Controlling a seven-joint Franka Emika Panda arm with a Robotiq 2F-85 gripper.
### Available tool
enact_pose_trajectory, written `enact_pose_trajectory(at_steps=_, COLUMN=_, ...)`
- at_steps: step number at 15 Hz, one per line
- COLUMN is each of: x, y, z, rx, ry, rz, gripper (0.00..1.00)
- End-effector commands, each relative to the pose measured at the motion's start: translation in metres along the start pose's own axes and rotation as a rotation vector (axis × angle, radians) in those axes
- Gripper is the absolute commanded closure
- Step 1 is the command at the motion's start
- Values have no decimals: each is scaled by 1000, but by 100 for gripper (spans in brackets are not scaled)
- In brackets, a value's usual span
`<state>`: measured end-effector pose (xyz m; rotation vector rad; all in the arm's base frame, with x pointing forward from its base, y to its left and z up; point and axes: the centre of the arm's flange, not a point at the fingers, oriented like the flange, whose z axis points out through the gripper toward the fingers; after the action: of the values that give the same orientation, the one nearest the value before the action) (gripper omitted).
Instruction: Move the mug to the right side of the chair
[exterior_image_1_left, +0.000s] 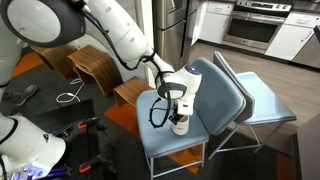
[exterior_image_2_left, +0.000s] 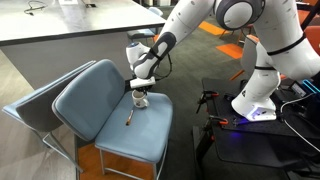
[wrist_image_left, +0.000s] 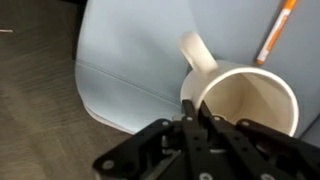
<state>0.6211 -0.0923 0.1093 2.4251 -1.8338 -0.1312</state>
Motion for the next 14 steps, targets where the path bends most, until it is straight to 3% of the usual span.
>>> enact_pose_trajectory(at_steps=1, x=6, y=-9, z=14, rx=10, ry=-27, rz=15, gripper=98)
enact_pose_trajectory(at_steps=4, x=0, y=-16, z=34, rx=5, ry=-49, rz=-4, gripper=98)
enact_pose_trajectory(at_steps=8, x=-4, y=-20, z=32, rx=23, ry=-49, rz=-16, gripper=98)
enact_pose_trajectory(at_steps=9, x=-5, y=-21, z=30, rx=27, ry=-54, rz=-9, gripper=67)
enact_pose_trajectory(at_steps=10, x=-7, y=-20, z=30, rx=32, ry=-62, rz=-12, gripper=65)
enact_pose_trajectory(at_steps=14, x=-26, y=-16, z=24, rx=38, ry=-70, rz=-39, gripper=37)
